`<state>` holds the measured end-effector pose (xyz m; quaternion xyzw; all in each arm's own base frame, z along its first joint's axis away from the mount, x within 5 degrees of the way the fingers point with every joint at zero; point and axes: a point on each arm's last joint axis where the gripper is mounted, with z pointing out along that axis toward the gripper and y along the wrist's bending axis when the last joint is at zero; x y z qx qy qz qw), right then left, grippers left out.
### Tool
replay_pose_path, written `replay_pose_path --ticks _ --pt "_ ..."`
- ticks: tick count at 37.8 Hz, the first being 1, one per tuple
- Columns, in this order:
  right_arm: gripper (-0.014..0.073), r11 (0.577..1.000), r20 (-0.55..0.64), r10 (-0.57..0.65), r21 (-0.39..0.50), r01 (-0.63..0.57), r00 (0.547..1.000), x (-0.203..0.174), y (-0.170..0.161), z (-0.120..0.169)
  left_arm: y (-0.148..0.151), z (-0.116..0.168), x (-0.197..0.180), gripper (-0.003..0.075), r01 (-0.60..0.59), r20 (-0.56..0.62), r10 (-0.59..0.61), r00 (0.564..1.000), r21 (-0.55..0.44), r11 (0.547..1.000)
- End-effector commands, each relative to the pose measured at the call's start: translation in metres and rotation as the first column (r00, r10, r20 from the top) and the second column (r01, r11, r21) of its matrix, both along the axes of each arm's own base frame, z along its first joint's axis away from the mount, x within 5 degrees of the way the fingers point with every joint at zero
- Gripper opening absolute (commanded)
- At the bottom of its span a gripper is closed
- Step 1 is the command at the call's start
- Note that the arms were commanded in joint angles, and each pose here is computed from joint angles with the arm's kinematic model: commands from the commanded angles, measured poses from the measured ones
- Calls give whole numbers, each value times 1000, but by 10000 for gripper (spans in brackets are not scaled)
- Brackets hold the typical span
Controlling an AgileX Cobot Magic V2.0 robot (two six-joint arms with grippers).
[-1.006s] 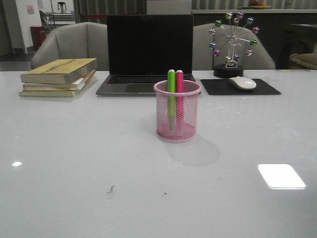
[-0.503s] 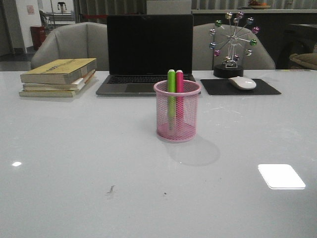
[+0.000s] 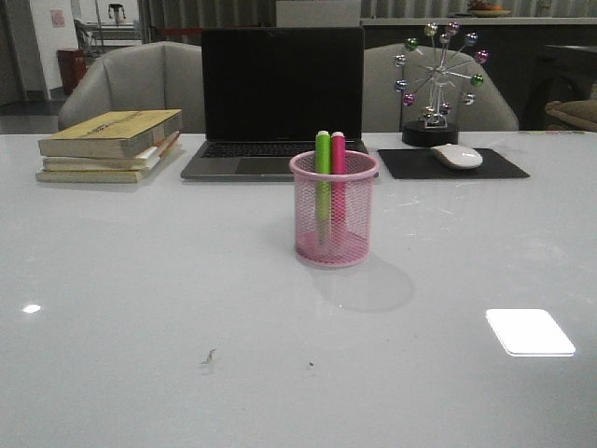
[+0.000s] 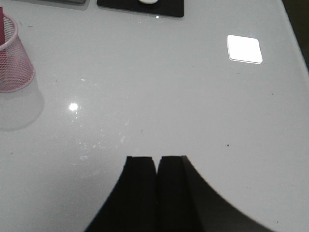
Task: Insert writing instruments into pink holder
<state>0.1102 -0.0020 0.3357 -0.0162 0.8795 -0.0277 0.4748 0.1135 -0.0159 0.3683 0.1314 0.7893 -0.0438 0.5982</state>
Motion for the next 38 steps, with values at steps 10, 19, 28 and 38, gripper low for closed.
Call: replay_pose_path --ticks 10,19,28,38 --pt "22 997 186 13 73 -27 983 0 4 22 2 15 0 510 -37 85 41 996 -48 998" --pt "21 996 465 11 77 -52 885 -48 4 43 2 15 0 510 -37 85 41 996 -48 998" --pt "21 994 716 3 72 -79 698 -84 3 11 2 15 0 510 -37 85 41 996 -48 998" --pt "21 993 802 -10 80 -91 598 -83 3 -39 2 15 0 510 -35 84 39 996 -48 998"
